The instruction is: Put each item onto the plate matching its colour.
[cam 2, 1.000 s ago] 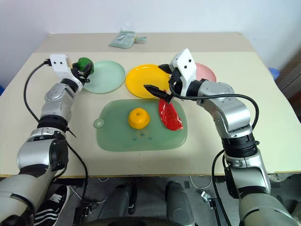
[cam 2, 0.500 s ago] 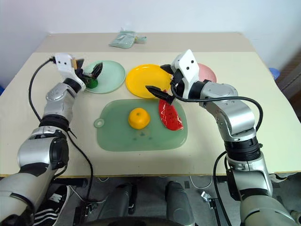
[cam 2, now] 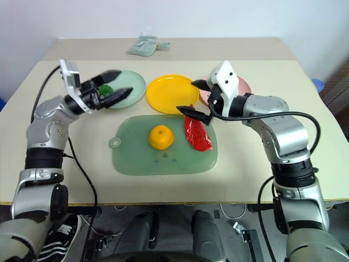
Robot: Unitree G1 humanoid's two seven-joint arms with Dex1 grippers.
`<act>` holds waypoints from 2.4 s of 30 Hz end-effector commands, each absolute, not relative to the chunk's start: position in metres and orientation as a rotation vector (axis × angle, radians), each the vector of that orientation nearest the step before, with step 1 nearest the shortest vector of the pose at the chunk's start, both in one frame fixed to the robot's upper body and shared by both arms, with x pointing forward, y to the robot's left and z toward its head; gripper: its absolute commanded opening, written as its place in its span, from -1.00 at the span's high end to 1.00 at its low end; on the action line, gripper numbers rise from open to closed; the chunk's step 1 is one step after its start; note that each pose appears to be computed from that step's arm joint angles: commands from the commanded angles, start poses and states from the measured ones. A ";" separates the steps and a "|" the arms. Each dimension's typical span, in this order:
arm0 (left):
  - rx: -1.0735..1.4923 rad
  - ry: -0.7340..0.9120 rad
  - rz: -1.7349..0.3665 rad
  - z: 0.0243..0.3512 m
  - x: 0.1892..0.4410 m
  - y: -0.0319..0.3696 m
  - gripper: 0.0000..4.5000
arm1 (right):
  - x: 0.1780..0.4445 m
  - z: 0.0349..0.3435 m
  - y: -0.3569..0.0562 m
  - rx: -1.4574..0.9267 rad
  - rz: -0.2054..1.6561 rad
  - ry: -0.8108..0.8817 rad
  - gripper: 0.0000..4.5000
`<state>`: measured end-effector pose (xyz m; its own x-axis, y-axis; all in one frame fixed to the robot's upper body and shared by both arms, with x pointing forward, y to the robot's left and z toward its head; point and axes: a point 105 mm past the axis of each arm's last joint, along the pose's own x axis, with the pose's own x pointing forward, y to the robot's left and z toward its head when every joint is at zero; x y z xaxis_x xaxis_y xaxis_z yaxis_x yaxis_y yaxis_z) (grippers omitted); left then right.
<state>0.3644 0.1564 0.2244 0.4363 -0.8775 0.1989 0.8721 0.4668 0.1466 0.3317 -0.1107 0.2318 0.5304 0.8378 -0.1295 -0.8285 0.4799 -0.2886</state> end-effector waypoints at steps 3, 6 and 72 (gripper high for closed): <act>0.132 -0.162 -1.315 0.198 0.338 0.122 -0.97 | 0.309 0.237 -0.122 -0.341 1.104 -0.008 -1.00; 0.200 -0.100 -1.365 0.178 0.335 0.109 -0.97 | 0.308 0.236 -0.122 -0.334 1.101 -0.005 -1.00; -0.010 -0.304 -1.240 0.222 0.375 0.135 -0.98 | 0.327 0.247 -0.106 -0.156 0.595 0.256 -1.00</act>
